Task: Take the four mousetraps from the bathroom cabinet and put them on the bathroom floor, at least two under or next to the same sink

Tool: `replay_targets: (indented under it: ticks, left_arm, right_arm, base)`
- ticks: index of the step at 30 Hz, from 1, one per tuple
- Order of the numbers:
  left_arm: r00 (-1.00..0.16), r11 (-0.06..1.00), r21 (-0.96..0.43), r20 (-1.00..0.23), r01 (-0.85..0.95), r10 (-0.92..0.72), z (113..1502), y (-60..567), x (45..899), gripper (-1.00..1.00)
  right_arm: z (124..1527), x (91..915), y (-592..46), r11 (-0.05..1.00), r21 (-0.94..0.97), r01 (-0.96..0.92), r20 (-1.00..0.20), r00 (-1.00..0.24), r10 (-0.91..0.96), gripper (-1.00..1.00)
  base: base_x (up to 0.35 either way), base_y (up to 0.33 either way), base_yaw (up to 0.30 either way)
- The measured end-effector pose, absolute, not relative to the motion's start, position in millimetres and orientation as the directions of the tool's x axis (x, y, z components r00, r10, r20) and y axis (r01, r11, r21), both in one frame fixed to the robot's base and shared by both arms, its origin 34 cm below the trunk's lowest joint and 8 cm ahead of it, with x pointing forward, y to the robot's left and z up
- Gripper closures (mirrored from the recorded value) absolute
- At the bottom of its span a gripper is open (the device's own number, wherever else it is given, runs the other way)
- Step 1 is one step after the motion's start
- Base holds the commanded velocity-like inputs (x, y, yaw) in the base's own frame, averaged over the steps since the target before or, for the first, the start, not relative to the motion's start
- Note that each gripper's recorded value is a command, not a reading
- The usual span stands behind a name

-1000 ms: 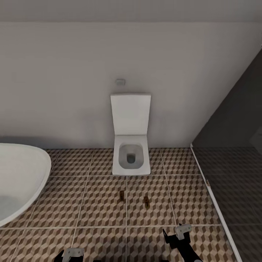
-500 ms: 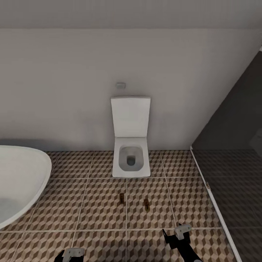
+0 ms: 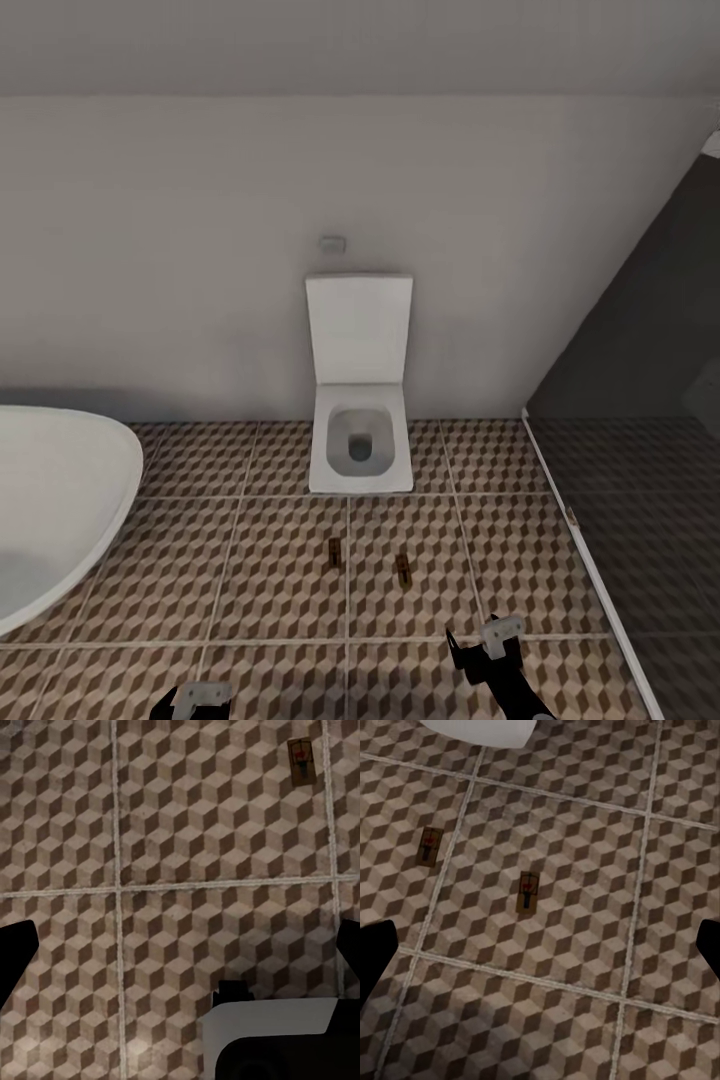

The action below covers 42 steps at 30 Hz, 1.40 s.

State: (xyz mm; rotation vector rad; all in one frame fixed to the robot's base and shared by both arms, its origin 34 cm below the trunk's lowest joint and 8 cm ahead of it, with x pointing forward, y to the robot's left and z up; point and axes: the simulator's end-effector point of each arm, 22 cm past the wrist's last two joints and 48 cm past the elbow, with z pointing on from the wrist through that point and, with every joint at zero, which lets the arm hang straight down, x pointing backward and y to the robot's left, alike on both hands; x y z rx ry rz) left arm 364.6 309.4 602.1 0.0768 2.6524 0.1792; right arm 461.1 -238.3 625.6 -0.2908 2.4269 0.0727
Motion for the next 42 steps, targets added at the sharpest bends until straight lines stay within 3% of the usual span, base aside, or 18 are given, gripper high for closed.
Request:
replay_targets:
  ticks: [42]
  left_arm:
    - [-0.852, 0.99, 0.14, -0.517, 0.014, 0.085, 620, 308, 391, -1.0]
  right_arm:
    - [649, 484, -234, 0.974, -0.034, -0.223, -0.691, -0.699, -0.184, -1.0]
  base:
    - [0.0, 0.0, 0.0]
